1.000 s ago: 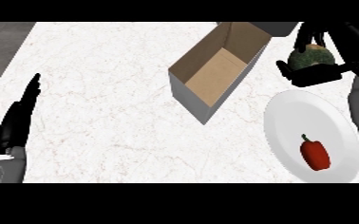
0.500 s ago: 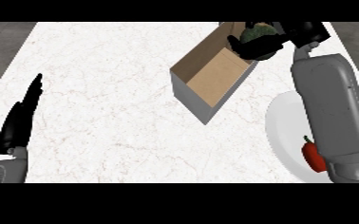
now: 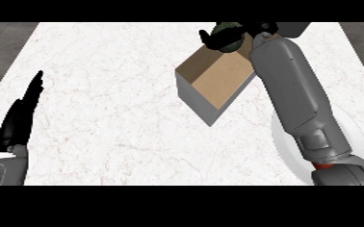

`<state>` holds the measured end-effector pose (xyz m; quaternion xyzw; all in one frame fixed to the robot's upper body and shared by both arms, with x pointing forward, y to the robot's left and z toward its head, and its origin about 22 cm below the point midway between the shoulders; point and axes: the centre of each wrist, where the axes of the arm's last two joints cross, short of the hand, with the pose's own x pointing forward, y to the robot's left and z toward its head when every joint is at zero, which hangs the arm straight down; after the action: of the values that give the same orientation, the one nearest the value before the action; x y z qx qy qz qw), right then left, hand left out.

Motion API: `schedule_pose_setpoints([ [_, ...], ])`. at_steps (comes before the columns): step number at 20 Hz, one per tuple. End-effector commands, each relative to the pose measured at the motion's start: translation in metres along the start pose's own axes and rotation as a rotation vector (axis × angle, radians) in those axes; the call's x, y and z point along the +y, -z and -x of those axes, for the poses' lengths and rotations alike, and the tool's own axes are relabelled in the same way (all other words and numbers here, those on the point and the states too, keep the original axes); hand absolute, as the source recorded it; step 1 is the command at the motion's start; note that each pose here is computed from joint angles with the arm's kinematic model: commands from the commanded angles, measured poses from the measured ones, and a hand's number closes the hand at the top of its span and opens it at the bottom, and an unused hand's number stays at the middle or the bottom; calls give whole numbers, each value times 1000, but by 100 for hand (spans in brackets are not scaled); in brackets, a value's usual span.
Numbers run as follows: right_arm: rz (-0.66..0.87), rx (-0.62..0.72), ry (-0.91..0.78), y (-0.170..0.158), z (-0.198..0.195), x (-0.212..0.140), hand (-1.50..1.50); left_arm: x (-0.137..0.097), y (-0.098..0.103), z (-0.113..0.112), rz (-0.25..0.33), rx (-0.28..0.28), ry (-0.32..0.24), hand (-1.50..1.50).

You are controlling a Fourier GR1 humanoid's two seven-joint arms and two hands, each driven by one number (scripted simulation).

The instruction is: Pick the squash from the plate and place it in the cardboard box

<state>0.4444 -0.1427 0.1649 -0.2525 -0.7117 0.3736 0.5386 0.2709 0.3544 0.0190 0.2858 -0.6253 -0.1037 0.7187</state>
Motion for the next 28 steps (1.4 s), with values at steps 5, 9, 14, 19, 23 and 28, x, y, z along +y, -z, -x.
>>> schedule_pose_setpoints([
  [5,-50,184,86,18,4,33,-150,-8,-4,-1,11,-21,-8,0],
  [9,-63,183,129,13,9,67,-150,-16,-2,-9,7,-20,-2,0],
  [14,32,93,180,4,32,69,-150,-1,-1,2,3,-13,1,0],
  [19,194,34,316,16,25,39,-150,-1,2,-11,-2,-25,5,0],
  [23,294,43,438,13,44,17,-150,3,6,-8,5,-10,3,0],
  [28,322,19,549,2,75,-6,-150,1,-11,-2,-7,7,6,0],
])
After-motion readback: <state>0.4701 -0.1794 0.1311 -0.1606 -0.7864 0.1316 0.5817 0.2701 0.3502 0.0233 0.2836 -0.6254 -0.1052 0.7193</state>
